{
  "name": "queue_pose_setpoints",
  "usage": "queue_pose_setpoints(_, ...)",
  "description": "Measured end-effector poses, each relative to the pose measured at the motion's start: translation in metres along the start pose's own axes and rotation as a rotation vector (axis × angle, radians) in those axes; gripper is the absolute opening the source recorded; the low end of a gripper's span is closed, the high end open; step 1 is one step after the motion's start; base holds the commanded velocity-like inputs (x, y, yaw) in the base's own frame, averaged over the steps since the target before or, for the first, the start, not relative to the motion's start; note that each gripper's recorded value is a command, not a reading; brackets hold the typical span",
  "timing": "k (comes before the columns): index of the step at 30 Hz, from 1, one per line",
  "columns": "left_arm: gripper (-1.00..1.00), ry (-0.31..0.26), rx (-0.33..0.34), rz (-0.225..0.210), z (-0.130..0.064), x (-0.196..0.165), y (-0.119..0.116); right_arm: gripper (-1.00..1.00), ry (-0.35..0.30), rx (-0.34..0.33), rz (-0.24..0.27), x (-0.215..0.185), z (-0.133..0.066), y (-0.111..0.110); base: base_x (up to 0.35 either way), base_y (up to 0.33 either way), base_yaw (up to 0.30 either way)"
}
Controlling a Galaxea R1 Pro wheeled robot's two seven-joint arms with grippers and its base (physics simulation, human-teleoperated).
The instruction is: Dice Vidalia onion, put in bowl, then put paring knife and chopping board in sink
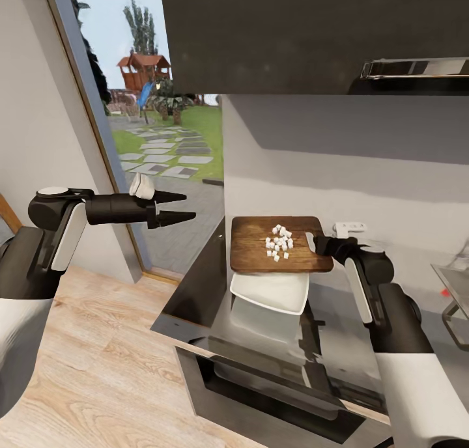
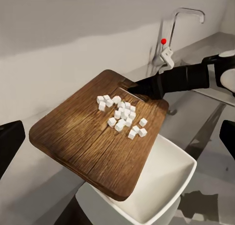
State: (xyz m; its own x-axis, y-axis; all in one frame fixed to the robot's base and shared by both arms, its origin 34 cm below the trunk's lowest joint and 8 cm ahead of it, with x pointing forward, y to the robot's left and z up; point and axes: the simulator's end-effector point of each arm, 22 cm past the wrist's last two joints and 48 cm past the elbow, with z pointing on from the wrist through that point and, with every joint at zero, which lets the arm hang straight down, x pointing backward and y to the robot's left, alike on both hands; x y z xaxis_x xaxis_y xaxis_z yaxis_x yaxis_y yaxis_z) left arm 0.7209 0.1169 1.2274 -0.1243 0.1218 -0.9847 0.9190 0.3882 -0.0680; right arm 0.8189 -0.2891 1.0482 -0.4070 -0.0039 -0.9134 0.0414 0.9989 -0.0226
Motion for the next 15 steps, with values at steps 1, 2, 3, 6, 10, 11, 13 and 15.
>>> queue_pose_setpoints(1,1.00,0.000,0.000,0.000,0.0000,0.0000,0.0001,-1.00,-0.001,0.000,0.000,0.0000,0.0001,0.0001,0.000,0.000,0.000)
queue_pose_setpoints(2,1.00,0.000,0.000,0.000,0.0000,0.0000,0.0000,-1.00,-0.002,0.000,0.000,0.0000,0.0001,0.0001,0.000,0.000,0.000)
queue_pose_setpoints(3,1.00,0.000,0.000,0.000,0.0000,0.0001,0.0001,-1.00,-0.003,0.000,0.000,0.0005,0.0001,0.0001,0.000,0.000,0.000)
queue_pose_setpoints(6,1.00,0.000,0.000,-0.001,0.0000,0.0002,0.0002,-1.00,-0.001,0.000,0.000,0.0028,0.0002,0.0001,0.000,0.000,0.000)
queue_pose_setpoints(10,1.00,0.000,0.000,-0.001,0.0000,0.0003,0.0004,-1.00,0.000,-0.001,0.000,0.0044,0.0002,0.0002,0.000,0.000,0.000)
queue_pose_setpoints(11,1.00,0.000,0.000,-0.001,0.0000,0.0003,0.0004,-1.00,0.000,-0.001,0.000,0.0044,0.0002,0.0002,0.000,0.000,0.000)
queue_pose_setpoints(13,1.00,0.000,0.000,-0.001,0.0000,0.0004,0.0004,-1.00,0.000,-0.001,0.000,0.0045,0.0002,0.0002,0.000,0.000,0.000)
queue_pose_setpoints(15,1.00,0.000,0.000,-0.002,0.0000,0.0004,0.0004,-1.00,0.000,-0.001,0.000,0.0047,0.0002,0.0002,0.000,0.000,0.000)
